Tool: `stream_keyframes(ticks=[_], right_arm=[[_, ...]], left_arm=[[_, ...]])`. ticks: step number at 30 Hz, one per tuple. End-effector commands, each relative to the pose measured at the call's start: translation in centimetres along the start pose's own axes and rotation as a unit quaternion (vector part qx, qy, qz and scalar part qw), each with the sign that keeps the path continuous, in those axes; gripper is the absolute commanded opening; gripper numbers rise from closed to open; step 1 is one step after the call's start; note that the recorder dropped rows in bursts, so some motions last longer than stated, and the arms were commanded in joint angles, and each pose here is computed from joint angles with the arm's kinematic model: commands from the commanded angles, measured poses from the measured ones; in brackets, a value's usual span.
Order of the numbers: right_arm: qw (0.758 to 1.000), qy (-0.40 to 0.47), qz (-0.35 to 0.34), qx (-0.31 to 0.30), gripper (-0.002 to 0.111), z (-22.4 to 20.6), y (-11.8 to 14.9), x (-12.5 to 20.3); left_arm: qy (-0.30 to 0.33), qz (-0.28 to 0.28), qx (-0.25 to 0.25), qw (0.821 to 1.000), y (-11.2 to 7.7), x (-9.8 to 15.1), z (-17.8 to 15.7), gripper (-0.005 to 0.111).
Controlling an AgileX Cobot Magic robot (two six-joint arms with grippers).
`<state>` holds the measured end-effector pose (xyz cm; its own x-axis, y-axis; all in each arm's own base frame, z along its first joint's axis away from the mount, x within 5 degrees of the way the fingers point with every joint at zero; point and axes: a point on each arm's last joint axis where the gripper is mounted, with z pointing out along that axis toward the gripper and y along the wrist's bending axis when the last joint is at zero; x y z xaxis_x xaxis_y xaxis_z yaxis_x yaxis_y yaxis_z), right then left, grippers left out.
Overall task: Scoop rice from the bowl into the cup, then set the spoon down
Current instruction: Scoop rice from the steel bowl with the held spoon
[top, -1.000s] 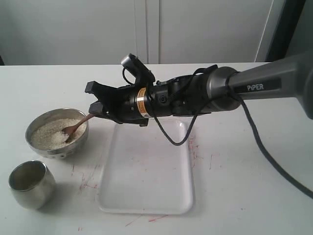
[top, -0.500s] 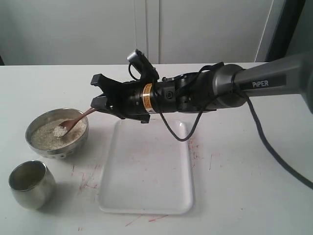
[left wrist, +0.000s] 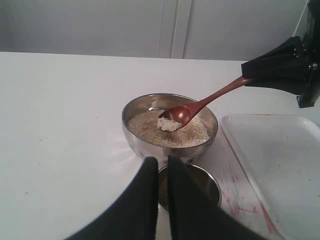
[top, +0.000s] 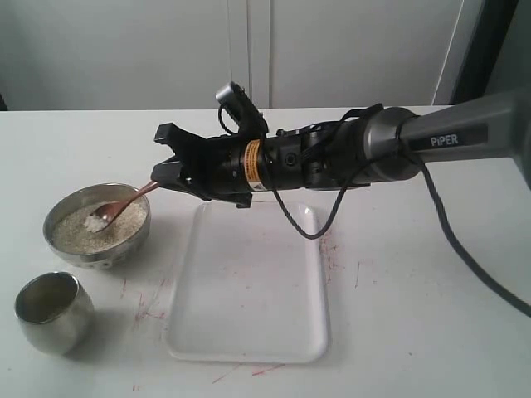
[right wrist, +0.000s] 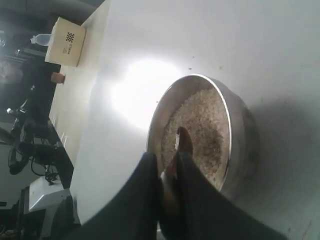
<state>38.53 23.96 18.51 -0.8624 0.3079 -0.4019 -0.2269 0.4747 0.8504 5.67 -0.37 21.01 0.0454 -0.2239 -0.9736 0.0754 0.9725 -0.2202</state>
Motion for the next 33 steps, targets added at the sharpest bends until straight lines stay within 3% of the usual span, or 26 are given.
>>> stream_keyframes(ticks=[1,19,33], right_arm=[[1.0,0.002,-0.004,0.0,0.0,-0.19,-0.24,-0.17],[0.99,0.01,-0.137,-0.007,0.0,-0.19,-0.14,0.0],[1.0,0.013,-0.004,-0.02,0.0,-0.2,0.11,0.04]], left_arm=[[-0.001,-0.005,0.0,1.0,-0.03,-0.09,-0.04,0.014],[-0.001,-0.005,0.0,1.0,-0.03,-0.09,-0.04,0.014],[-0.001,-0.005,0.0,1.0,-0.03,-0.09,-0.04,0.014]])
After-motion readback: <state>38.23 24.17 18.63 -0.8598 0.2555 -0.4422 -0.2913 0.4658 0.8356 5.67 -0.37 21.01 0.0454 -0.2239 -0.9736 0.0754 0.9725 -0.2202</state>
